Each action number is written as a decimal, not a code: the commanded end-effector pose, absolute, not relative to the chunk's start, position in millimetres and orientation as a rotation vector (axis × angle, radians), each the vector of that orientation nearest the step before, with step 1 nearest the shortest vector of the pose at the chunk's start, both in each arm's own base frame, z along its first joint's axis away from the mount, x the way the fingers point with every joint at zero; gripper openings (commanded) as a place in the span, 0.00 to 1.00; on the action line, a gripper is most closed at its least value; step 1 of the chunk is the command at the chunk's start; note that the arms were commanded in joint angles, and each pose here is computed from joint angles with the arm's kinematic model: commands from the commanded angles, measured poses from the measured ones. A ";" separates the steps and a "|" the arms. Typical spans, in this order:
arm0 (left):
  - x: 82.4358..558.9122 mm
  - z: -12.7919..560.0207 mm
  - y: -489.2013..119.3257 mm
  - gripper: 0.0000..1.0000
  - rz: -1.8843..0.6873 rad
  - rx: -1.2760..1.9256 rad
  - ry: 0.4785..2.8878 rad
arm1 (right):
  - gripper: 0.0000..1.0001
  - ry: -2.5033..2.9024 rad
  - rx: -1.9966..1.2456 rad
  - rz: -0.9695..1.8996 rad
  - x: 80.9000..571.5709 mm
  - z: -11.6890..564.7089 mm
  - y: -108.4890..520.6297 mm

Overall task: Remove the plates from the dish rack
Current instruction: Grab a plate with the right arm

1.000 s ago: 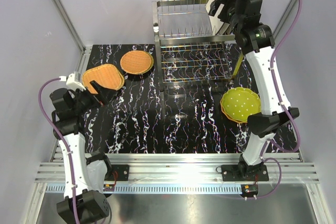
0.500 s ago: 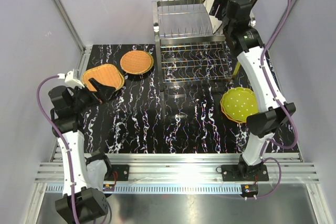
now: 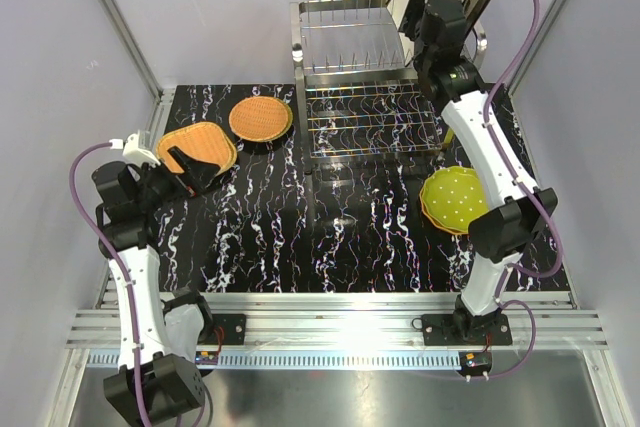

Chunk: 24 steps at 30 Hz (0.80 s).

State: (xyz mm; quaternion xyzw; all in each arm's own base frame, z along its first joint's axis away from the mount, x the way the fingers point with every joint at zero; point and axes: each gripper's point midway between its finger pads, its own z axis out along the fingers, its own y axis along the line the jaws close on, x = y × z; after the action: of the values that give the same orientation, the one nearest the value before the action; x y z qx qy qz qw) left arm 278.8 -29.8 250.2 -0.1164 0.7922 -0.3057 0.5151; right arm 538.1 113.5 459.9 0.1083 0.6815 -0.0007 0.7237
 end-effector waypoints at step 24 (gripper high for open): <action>285.4 295.4 -32.6 0.99 -0.764 -0.239 1.818 | 0.00 1.208 0.042 0.087 513.7 535.2 95.5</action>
State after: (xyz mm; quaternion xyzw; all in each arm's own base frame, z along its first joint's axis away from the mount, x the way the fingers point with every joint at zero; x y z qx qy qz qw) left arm 281.9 -29.7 267.4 -0.1186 0.7845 -0.3107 0.5235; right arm 542.8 113.6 442.9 0.0147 0.6643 0.0144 0.7471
